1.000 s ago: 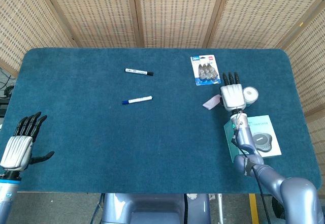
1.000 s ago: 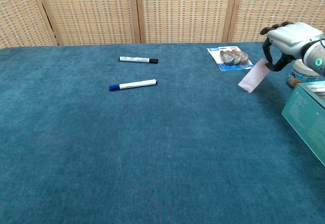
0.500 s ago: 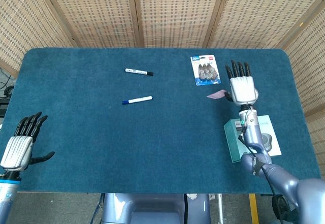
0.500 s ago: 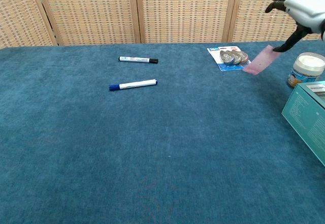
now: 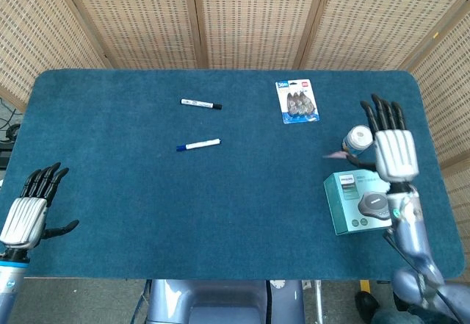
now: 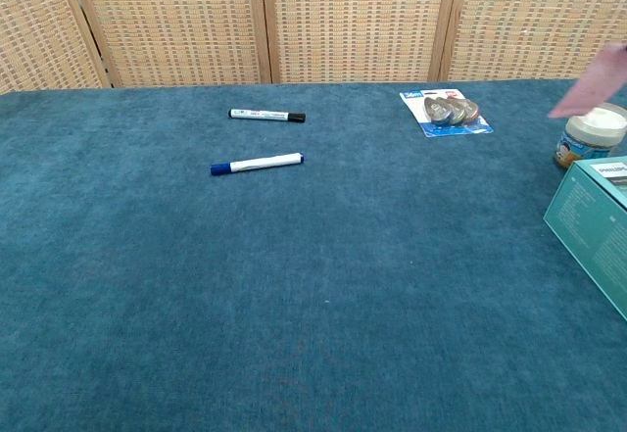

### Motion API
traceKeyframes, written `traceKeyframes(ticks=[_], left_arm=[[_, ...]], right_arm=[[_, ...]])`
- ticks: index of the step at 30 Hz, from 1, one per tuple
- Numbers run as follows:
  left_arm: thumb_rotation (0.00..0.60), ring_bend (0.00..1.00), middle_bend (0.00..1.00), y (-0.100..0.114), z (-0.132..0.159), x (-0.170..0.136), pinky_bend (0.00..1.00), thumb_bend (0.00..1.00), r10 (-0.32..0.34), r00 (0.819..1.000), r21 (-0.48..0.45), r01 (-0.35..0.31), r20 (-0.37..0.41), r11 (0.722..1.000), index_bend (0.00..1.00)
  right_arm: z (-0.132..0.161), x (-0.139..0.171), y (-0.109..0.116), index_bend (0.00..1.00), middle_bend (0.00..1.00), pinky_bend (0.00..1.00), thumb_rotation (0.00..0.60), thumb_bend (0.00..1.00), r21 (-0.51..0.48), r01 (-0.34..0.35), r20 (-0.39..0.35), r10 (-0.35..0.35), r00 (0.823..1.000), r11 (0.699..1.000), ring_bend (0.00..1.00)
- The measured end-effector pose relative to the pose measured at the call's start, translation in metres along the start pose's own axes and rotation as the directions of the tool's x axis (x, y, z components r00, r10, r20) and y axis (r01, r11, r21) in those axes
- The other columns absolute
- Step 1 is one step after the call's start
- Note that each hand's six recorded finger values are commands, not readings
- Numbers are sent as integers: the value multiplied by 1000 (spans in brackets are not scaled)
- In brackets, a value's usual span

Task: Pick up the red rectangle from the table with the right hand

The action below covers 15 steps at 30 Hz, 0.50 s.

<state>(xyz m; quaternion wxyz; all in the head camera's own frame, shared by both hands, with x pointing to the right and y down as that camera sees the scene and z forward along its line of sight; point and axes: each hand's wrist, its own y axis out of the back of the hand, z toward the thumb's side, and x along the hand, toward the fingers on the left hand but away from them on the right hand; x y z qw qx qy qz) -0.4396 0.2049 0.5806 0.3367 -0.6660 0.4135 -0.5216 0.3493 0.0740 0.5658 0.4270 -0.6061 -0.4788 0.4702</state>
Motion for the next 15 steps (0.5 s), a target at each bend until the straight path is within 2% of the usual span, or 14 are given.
traceKeyframes(ticks=[4,9,15], left_arm=[[600,0,0,0,0,0,0,17,0,1000,2,0,0,1000,0],[600,0,0,1,0,-1,0,17,4,1000,3,-4,3,1000,0],[600,0,0,1,0,-1,0,17,9,1000,10,-9,4,1000,0]], right_arm=[[-7,42,6,0,0,0,600,0,-48,1,-3,-1,1000,999,0],[-13,85,2,0,0,0,600,0,-54,-20,-11,19,1000,998,0],[-16,115,-13,0,0,0,600,0,-47,-57,1,57,998,997,0]])
